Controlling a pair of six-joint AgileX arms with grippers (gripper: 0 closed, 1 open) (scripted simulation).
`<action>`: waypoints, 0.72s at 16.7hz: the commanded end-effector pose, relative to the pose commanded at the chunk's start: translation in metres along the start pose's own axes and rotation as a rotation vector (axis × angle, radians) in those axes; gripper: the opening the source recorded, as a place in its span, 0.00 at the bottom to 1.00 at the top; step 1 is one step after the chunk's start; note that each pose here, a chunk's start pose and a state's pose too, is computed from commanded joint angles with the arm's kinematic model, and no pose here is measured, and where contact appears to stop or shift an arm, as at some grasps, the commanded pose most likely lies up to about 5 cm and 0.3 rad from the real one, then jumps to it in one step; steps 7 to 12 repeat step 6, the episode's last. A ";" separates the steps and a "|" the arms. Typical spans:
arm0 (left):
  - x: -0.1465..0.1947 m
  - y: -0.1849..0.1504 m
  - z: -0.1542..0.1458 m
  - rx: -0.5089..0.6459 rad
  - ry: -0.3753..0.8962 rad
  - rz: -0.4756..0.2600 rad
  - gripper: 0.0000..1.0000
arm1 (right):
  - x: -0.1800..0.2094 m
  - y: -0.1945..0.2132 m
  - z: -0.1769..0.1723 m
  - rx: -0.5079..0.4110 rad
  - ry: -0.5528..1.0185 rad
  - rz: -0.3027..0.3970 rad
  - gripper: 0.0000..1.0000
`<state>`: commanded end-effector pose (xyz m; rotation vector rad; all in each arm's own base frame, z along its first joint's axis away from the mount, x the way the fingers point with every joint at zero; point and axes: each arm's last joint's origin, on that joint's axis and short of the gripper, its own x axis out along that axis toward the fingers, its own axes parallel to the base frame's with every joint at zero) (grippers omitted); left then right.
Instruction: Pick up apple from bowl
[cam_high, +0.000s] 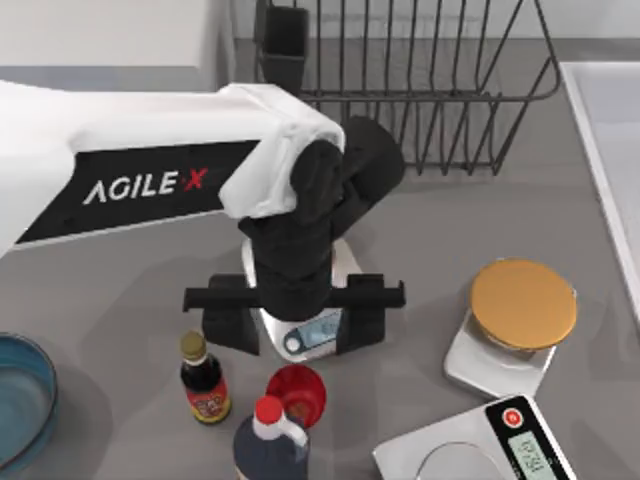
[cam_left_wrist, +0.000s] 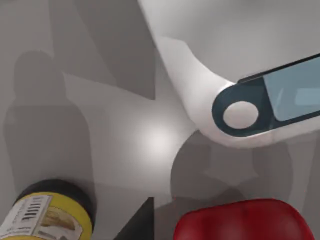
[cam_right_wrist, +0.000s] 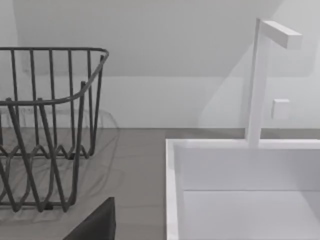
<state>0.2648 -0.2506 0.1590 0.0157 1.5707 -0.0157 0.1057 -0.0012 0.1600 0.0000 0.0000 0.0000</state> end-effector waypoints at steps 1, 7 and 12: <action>0.000 0.000 0.000 0.000 0.000 0.000 1.00 | 0.000 0.000 0.000 0.000 0.000 0.000 1.00; 0.000 0.000 0.000 0.000 0.000 0.000 1.00 | 0.000 0.000 0.000 0.000 0.000 0.000 1.00; 0.000 0.000 0.000 0.000 0.000 0.000 1.00 | 0.000 0.000 0.000 0.000 0.000 0.000 1.00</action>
